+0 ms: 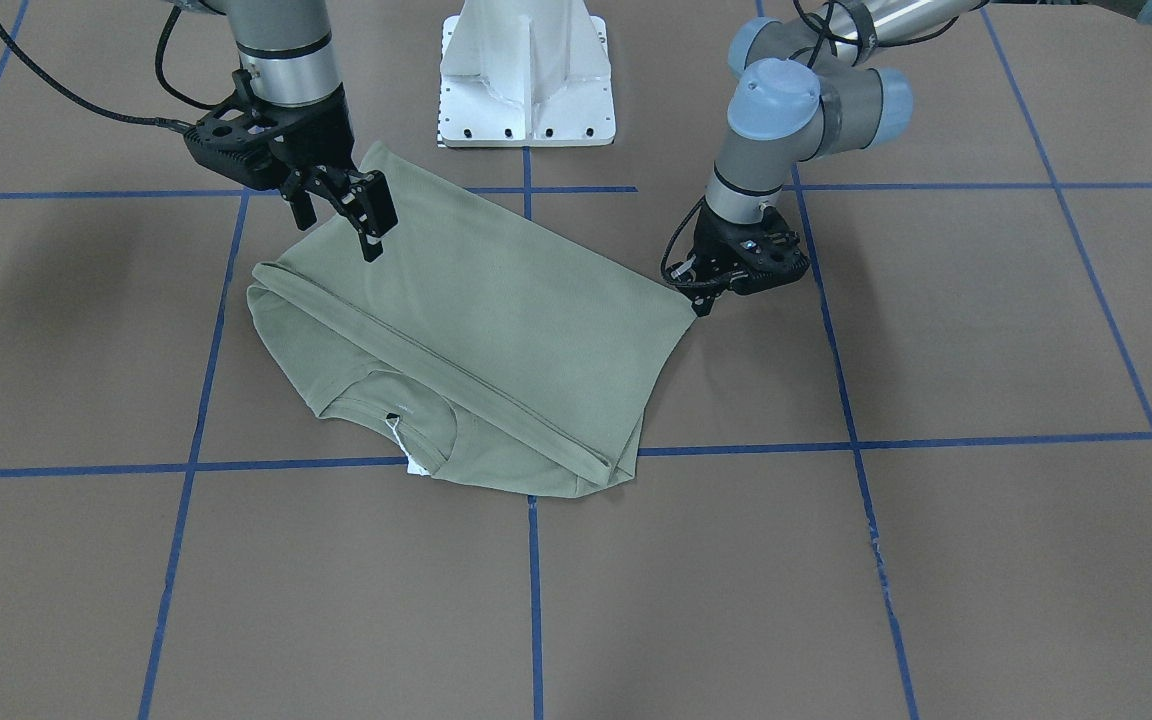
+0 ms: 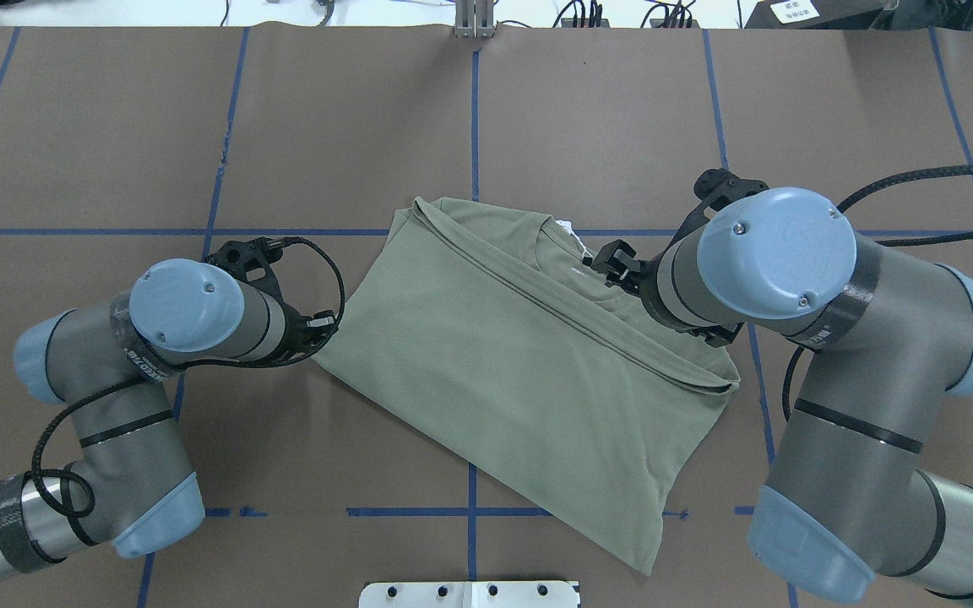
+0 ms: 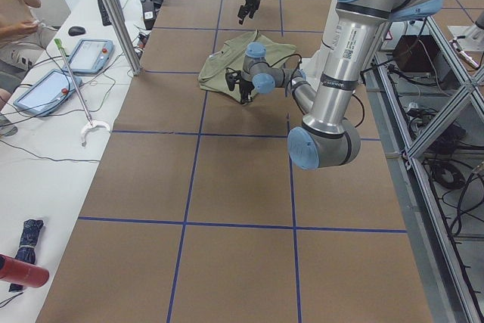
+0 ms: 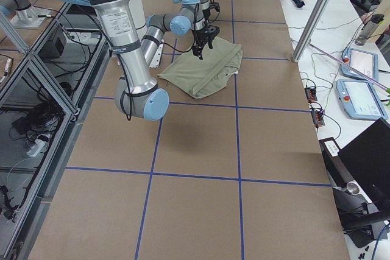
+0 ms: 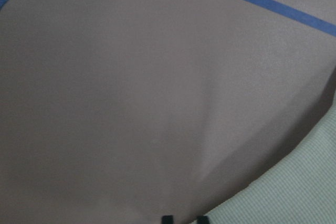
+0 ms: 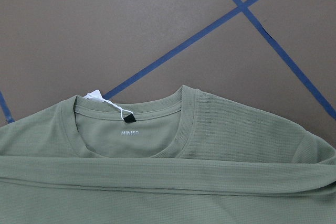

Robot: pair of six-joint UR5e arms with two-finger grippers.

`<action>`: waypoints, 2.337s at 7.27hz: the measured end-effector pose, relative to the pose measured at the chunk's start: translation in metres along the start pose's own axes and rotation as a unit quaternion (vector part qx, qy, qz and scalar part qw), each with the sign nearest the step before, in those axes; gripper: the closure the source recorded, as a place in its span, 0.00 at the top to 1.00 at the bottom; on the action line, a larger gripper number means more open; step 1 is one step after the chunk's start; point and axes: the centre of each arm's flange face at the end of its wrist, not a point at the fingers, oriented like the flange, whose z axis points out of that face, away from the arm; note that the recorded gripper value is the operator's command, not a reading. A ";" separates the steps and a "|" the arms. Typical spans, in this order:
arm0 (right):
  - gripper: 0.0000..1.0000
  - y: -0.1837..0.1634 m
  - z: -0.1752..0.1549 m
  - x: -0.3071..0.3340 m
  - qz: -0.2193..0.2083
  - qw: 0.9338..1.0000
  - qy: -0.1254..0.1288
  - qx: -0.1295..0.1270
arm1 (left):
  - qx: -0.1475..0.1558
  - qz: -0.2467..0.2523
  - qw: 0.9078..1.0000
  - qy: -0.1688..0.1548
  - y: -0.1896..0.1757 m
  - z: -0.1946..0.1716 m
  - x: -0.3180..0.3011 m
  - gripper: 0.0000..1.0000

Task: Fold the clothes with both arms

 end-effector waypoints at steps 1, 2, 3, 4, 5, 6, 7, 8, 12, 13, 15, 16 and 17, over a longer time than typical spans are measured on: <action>1.00 0.000 0.000 0.000 0.000 1.000 0.000 0.000 | 0.002 0.001 1.000 0.001 -0.003 -0.002 0.000 0.00; 1.00 0.000 0.001 0.000 0.000 1.000 0.001 0.000 | 0.011 0.010 1.000 0.003 -0.016 -0.006 0.000 0.00; 1.00 0.000 0.001 0.001 0.000 1.000 0.002 0.000 | 0.031 0.023 0.999 0.003 -0.046 -0.012 0.000 0.00; 1.00 0.000 0.002 0.001 0.000 1.000 0.002 0.001 | 0.058 0.023 0.998 0.002 -0.092 -0.018 0.007 0.00; 1.00 0.001 0.002 0.001 -0.001 1.000 0.001 0.001 | 0.085 0.015 0.996 0.003 -0.142 -0.023 0.025 0.00; 1.00 0.002 0.000 -0.001 -0.002 1.000 -0.003 0.001 | 0.107 0.002 0.994 0.009 -0.189 -0.025 0.050 0.00; 1.00 0.002 0.000 -0.003 -0.002 1.000 -0.013 -0.001 | 0.124 -0.012 0.992 0.023 -0.230 -0.019 0.078 0.00; 1.00 0.003 0.000 -0.004 -0.003 1.000 -0.023 -0.002 | 0.137 -0.025 0.989 0.039 -0.263 -0.010 0.106 0.00; 1.00 0.004 0.005 -0.008 -0.007 1.000 -0.029 0.000 | 0.170 -0.035 0.982 0.068 -0.305 0.002 0.141 0.64; 1.00 0.004 0.014 -0.010 -0.011 1.000 -0.022 0.006 | 0.168 -0.031 0.982 0.082 -0.300 -0.009 0.139 0.63; 1.00 0.015 0.037 -0.017 -0.073 0.997 -0.003 0.007 | 0.126 -0.006 0.983 0.133 -0.257 -0.045 0.080 0.63; 1.00 0.028 0.050 -0.028 -0.134 0.991 0.006 -0.002 | 0.110 0.005 0.982 0.152 -0.233 -0.066 0.044 0.64; 1.00 0.041 0.063 -0.042 -0.193 0.981 0.015 -0.025 | 0.105 0.009 0.982 0.159 -0.221 -0.076 0.027 0.64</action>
